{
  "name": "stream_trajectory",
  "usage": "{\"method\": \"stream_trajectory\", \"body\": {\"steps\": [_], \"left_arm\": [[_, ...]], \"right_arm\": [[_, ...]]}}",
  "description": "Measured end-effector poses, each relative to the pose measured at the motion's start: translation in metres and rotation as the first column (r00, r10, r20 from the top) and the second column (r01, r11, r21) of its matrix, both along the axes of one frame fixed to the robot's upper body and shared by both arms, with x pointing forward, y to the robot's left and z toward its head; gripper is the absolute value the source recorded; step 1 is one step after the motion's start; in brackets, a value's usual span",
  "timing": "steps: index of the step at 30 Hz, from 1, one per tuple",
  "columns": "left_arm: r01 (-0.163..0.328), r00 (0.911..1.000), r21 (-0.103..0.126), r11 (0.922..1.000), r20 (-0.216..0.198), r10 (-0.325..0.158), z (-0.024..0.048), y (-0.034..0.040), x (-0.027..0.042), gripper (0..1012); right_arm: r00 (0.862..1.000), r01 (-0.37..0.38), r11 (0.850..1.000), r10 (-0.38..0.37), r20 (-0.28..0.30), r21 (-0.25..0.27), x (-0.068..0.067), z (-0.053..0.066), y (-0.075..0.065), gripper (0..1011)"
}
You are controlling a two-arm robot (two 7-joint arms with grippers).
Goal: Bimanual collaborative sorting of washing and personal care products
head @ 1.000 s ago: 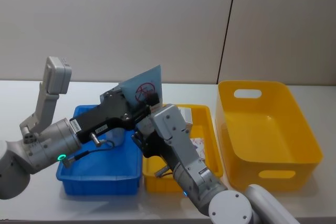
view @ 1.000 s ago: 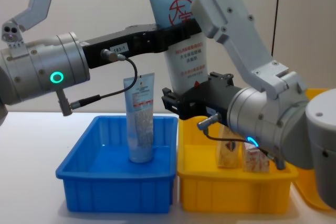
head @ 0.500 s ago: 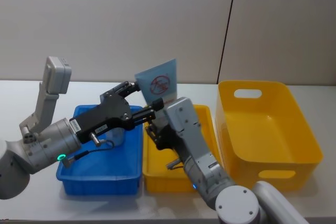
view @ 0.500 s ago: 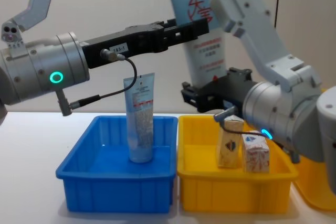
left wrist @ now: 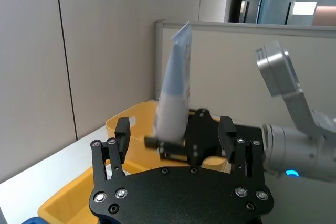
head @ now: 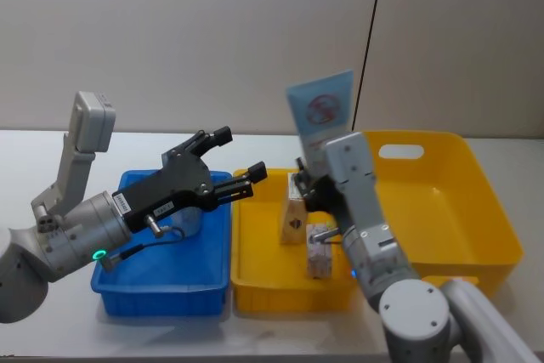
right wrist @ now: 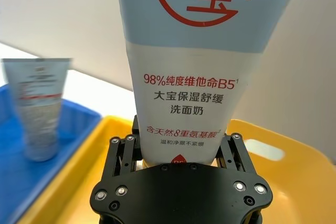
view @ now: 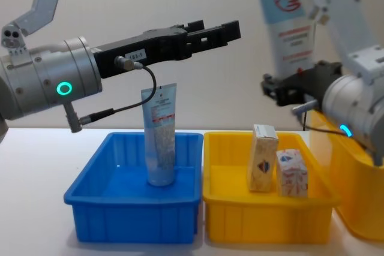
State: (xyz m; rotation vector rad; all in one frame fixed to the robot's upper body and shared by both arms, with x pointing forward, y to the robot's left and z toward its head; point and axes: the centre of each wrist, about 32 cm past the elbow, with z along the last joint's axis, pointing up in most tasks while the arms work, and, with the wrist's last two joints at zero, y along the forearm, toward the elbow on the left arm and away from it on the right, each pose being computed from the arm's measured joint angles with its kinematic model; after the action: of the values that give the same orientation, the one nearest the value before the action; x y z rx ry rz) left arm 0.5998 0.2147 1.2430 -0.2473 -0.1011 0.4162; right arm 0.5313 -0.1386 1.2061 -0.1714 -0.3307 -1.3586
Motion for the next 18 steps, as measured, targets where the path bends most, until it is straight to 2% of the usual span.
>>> {"method": "stream_trajectory", "body": {"steps": [5,7,11,18], "left_arm": [[0.0,1.0,0.0,1.0,0.0,0.0,0.0,0.0,0.0,1001],[0.0,1.0,0.0,1.0,0.0,0.0,0.0,0.0,0.0,1002],[0.0,1.0,0.0,1.0,0.0,0.0,0.0,0.0,0.0,1001],[0.0,1.0,0.0,1.0,0.0,0.0,0.0,0.0,0.0,1001]], "right_arm": [[0.997,0.07,0.997,-0.07,0.014,0.018,0.005,0.005,-0.011,632],[0.993,0.116,0.993,-0.117,0.022,0.031,0.008,0.01,-0.019,632],[0.986,0.164,0.985,-0.165,0.026,0.046,0.01,0.015,-0.028,632],[0.96,0.278,0.958,-0.278,-0.011,0.073,0.008,0.026,-0.052,632]]}}
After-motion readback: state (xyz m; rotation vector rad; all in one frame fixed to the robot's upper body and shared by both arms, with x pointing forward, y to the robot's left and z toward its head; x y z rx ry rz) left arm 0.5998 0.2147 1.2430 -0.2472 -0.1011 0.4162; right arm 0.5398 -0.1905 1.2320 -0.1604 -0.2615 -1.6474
